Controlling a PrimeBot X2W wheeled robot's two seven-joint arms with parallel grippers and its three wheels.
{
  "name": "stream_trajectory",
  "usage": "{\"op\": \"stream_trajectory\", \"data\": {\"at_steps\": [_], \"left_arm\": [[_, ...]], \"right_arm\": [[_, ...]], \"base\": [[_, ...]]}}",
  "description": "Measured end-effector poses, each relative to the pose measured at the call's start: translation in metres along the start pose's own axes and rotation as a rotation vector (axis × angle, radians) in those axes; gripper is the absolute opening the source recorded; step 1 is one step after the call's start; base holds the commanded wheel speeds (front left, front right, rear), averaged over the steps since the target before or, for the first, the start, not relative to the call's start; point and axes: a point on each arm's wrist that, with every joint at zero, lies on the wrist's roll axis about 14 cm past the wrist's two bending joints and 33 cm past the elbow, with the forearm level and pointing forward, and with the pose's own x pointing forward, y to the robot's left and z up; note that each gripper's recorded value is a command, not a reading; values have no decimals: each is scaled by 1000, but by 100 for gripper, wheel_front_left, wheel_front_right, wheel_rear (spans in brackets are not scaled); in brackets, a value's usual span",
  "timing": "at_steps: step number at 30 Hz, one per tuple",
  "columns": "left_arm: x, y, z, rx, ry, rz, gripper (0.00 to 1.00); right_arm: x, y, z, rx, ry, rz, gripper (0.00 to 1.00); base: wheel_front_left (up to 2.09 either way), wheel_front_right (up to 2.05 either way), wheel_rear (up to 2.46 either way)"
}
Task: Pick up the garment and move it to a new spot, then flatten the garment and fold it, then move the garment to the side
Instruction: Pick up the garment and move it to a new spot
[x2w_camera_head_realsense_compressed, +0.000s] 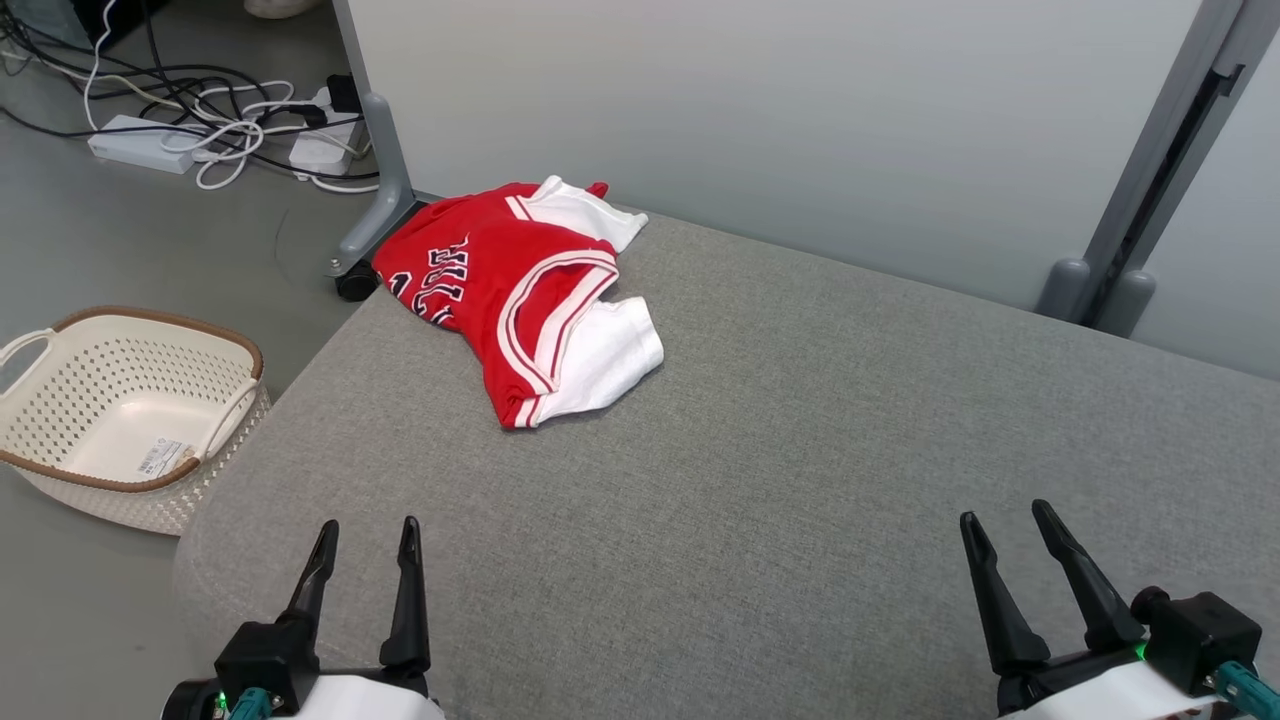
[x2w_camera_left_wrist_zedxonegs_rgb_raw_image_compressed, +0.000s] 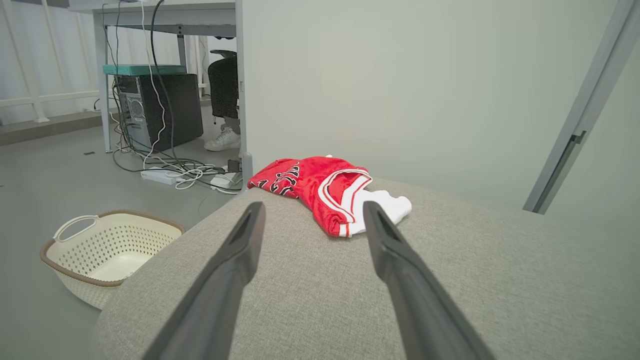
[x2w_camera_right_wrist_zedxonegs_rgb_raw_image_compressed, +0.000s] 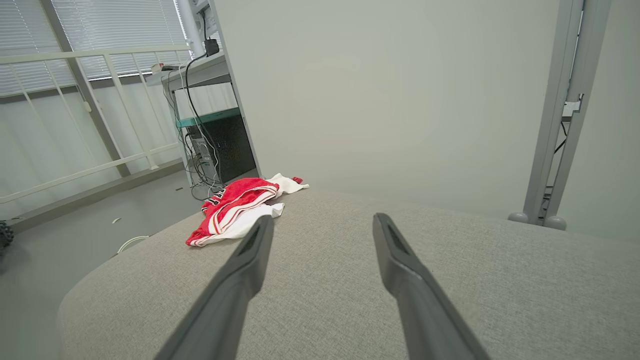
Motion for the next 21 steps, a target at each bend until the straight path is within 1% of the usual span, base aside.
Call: {"op": "stream_trajectory", "data": {"at_steps": [5,8,10,13,17,21], "left_arm": [[7,2,8,-11,-23,1,100],[23,-5,21,3,-57,-36,100],[30,-6,21,10,-47,-47,100],[56,-11,25,22,6,-78,100],[97,-23,45,42,34,-112,100],[137,-37,47,21,97,-144,100]], "right_arm": [[1,4,-3,7,6,14,100],[2,0,-2,0,4,15,100],[2,-3,0,-4,-2,12,100],[3,-10,8,-8,-29,-2,100],[6,-23,22,-14,-78,-24,100],[12,-35,36,-26,-127,-31,100]], "base": [[0,0,0],[0,0,0],[0,0,0],[0,0,0],[0,0,0],[0,0,0]]}}
